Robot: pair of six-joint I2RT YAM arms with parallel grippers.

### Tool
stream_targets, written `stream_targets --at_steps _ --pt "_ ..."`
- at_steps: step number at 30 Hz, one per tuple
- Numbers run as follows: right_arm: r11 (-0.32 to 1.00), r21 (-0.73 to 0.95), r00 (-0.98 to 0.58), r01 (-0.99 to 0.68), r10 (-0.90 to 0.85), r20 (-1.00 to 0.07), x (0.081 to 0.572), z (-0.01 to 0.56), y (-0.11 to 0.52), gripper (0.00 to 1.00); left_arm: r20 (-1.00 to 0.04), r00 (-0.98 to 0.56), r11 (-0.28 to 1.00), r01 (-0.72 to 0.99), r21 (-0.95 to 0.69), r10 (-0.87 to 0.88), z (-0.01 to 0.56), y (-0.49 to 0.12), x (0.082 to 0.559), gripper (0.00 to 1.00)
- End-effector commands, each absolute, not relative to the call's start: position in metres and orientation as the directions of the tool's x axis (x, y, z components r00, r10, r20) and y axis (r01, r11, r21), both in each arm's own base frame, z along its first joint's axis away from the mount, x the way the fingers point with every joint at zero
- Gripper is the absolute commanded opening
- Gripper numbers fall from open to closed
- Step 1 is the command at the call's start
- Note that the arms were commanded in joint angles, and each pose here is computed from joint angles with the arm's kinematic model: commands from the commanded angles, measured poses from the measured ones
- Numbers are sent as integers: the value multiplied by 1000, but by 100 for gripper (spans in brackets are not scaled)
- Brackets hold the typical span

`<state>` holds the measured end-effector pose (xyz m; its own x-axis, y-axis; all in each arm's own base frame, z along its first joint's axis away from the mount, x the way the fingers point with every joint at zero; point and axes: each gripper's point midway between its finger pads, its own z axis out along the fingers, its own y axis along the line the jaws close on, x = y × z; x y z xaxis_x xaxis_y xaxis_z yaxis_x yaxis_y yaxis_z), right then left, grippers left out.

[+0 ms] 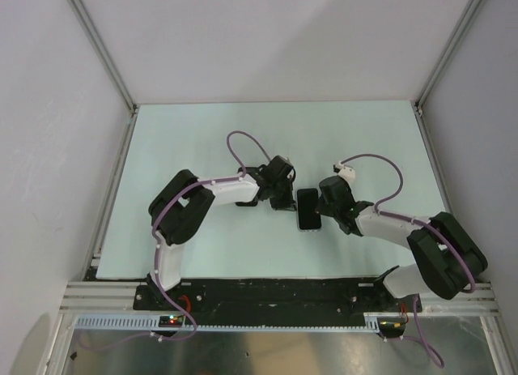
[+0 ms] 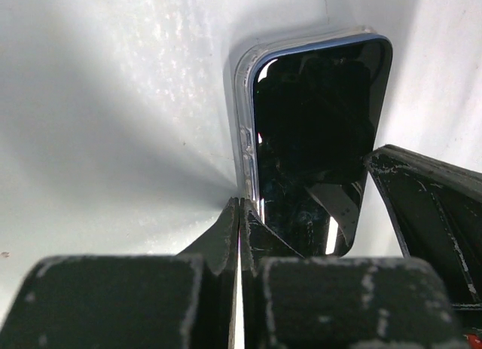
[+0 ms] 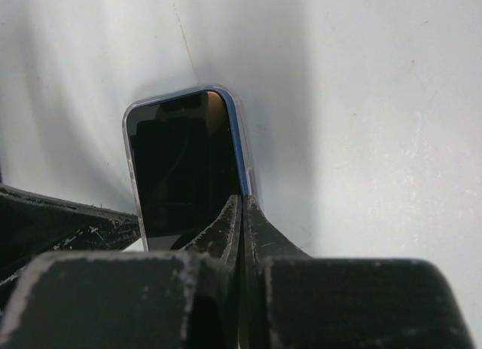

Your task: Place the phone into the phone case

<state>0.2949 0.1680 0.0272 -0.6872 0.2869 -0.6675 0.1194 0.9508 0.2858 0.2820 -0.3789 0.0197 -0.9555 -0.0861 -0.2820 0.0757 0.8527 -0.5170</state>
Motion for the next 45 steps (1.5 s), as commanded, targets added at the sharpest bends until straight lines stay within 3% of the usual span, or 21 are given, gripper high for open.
stream_targets --at_steps 1,6,12,17,33,40,45 --pt "947 320 -942 41 143 -303 180 -28 195 0 -318 -944 822 109 -559 -91 36 -389 292 1" --pt "941 338 -945 36 143 -295 166 -26 200 1 -317 -944 823 109 -557 -90 36 -389 293 0" --pt "934 355 -931 42 165 -326 177 -12 195 27 -320 -943 825 108 -554 -92 37 -386 291 0" --pt "931 361 -901 59 206 -382 195 10 186 33 -322 -942 827 105 -552 -95 37 -383 290 0" --pt "910 412 -903 52 219 -371 185 22 201 27 -324 -941 846 92 -525 -99 33 -363 277 0" --pt "917 395 -901 59 220 -373 187 18 201 18 -316 -943 845 88 -528 -100 31 -355 266 0" --pt "936 347 -910 61 195 -367 182 8 197 5 -308 -946 840 84 -536 -102 28 -354 259 0"
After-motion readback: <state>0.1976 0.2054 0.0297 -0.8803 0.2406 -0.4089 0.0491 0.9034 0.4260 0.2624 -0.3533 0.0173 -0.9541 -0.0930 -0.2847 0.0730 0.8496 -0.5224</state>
